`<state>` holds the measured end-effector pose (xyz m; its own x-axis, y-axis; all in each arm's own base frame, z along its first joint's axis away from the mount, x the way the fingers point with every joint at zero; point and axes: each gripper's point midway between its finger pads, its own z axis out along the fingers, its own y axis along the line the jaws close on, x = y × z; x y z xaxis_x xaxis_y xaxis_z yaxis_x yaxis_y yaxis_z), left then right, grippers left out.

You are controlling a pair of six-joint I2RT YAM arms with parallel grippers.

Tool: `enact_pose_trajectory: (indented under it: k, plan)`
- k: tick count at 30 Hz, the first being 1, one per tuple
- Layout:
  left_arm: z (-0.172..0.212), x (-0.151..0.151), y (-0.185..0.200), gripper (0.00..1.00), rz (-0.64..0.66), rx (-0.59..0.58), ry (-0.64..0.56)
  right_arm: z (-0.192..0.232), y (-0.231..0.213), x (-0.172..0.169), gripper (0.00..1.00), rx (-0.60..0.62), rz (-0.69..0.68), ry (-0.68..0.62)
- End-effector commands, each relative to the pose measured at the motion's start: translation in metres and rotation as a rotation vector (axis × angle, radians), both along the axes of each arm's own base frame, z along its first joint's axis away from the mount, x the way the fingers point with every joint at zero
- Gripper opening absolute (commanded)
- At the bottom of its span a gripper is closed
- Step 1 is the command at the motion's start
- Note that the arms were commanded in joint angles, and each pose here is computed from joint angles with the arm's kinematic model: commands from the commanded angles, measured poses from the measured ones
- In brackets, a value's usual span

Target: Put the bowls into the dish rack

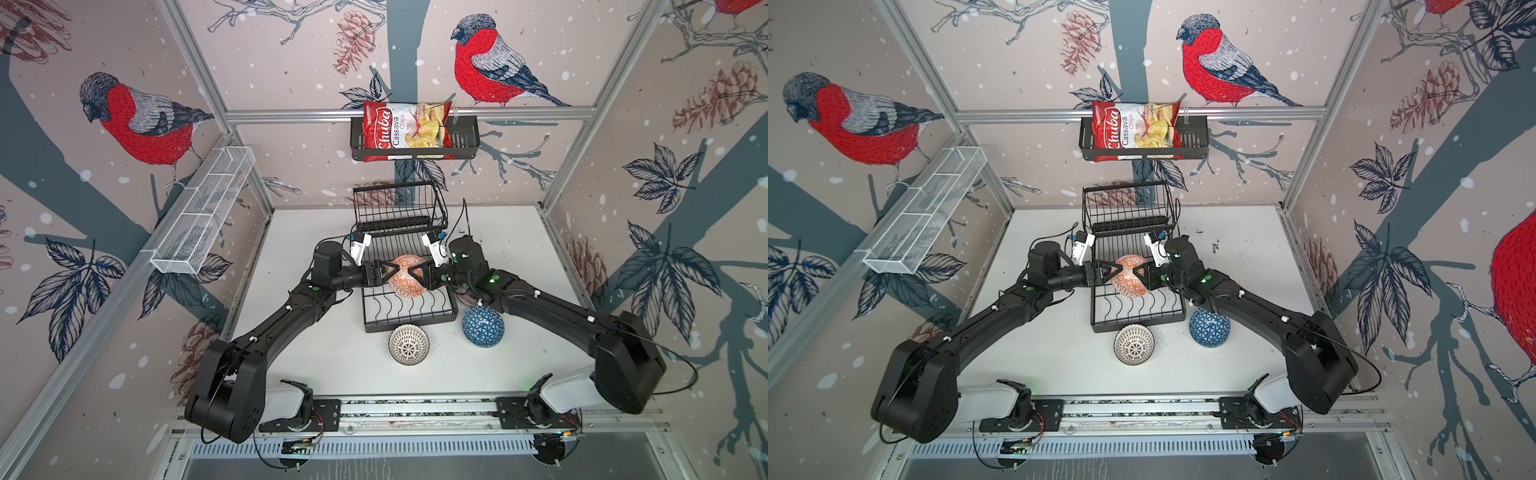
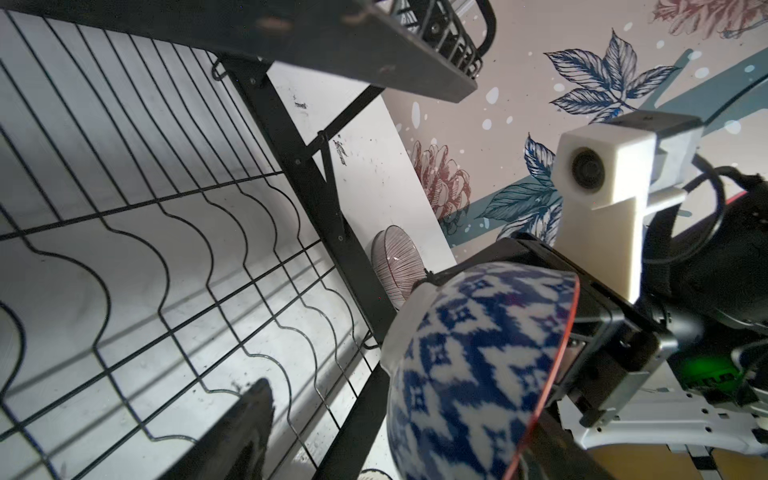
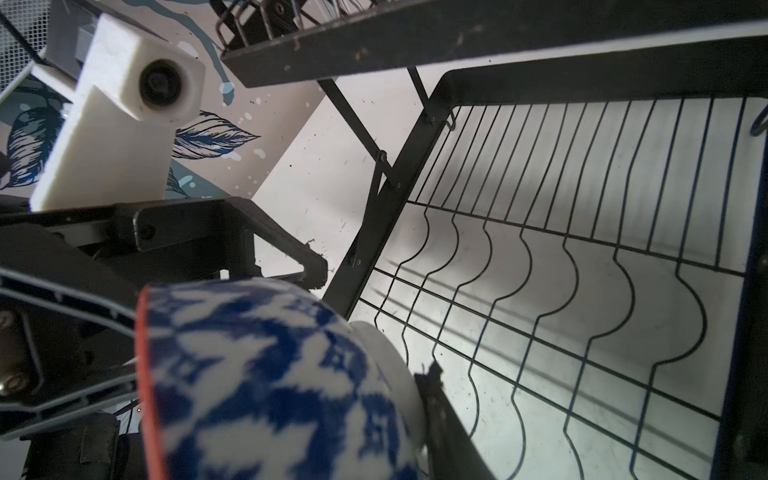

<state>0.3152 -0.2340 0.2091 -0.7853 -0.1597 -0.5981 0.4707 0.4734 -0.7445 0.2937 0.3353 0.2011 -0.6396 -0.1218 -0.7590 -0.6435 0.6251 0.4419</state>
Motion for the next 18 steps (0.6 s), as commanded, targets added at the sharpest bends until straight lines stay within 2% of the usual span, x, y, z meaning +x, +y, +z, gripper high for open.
enact_pose_trajectory:
  k: [1, 7, 10, 11, 14, 18]
  plan:
    - [0.0, 0.003, 0.001, 0.82, 0.007, 0.012, -0.021, 0.007, 0.004, 0.004, 0.31, 0.013, 0.003, -0.034]
    - [-0.009, 0.005, 0.002, 0.82, 0.014, 0.027, -0.004, 0.011, 0.006, 0.004, 0.29, 0.018, -0.002, -0.036]
    - [-0.015, 0.007, 0.003, 0.75, 0.023, 0.039, 0.012, 0.014, 0.009, 0.003, 0.29, 0.018, -0.007, -0.038]
    - [-0.017, 0.008, 0.003, 0.71, 0.029, 0.047, 0.017, 0.016, 0.01, 0.002, 0.28, 0.015, -0.009, -0.04]
    - [-0.019, 0.01, 0.005, 0.51, 0.04, 0.059, 0.02, 0.016, 0.016, 0.0, 0.28, 0.001, -0.013, -0.043]
    - [-0.019, 0.012, 0.007, 0.32, 0.056, 0.068, 0.016, 0.016, 0.023, -0.003, 0.28, -0.004, -0.007, -0.044]
